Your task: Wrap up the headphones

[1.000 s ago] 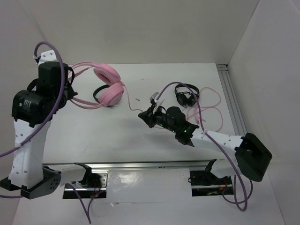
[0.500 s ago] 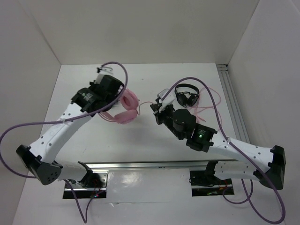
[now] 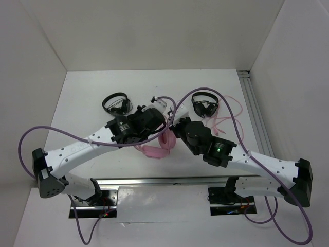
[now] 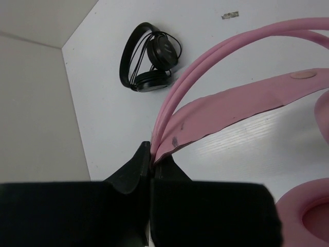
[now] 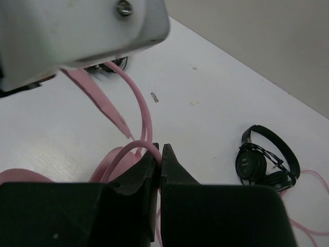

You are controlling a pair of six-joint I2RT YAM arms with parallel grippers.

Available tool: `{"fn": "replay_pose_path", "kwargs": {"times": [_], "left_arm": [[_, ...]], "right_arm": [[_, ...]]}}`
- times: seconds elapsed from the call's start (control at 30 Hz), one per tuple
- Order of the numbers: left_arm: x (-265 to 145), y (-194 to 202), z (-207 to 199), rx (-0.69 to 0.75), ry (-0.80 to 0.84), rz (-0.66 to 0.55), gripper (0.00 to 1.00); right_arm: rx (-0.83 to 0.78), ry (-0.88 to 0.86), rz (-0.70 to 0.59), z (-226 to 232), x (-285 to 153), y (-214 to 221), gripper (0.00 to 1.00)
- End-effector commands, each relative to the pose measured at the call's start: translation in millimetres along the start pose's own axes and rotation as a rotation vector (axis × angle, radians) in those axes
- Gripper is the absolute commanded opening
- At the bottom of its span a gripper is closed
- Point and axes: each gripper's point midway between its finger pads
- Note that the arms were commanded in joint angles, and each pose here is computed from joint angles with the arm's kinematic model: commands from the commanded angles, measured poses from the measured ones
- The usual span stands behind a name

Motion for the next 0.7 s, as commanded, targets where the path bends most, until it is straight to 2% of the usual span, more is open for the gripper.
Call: {"fn": "replay_pose_path", "kwargs": {"times": [0.0,0.07,0.23,0.33,0.37,0.47,0.57,0.6,0.67], "left_arm": [[-22,-10,-1,0.005,0.116,-0.089,0.0],[-37,-11,-8,-0.005,0.225,-0.124,0.0],[-62,-13,-6,-0.031,0.373,-0.2,0.0],[-82,-19,-17,-0.039,0.514,-0.243,0.0],[-88,-21,-24,-0.038,0.571,-0.252,0.0],[-103,-35,-24,-0.057,0.634,-0.292,0.0],[-117,-53,-8,-0.137,0.634,-0.34,0.0],[-120,-58,-2,-0.173,0.62,-0.349,0.0],[-127,-74,25,-0.263,0.549,-0.373,0.0]], "right_arm": [[0.02,0.095,-0.057,-20,-5,-16,0.01],[0.039,0.123,-0.075,-26,-7,-19,0.02],[0.068,0.141,-0.095,-36,-9,-13,0.05],[0.103,0.024,-0.164,-25,-9,-21,0.08],[0.105,-0.058,-0.208,-13,-10,-29,0.12],[0.119,-0.141,-0.227,-4,-4,-28,0.16],[0.146,-0.287,-0.238,16,2,-29,0.25],[0.184,-0.324,-0.244,21,4,-31,0.42],[0.221,-0.427,-0.245,35,9,-28,0.5]]}}
Point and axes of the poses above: each gripper's point midway between its finger pads, its own x axis out along the fingers, its own z axis along the line the jaws close on, y = z × x, and after that the axes turned 5 degrees about -x, right-handed
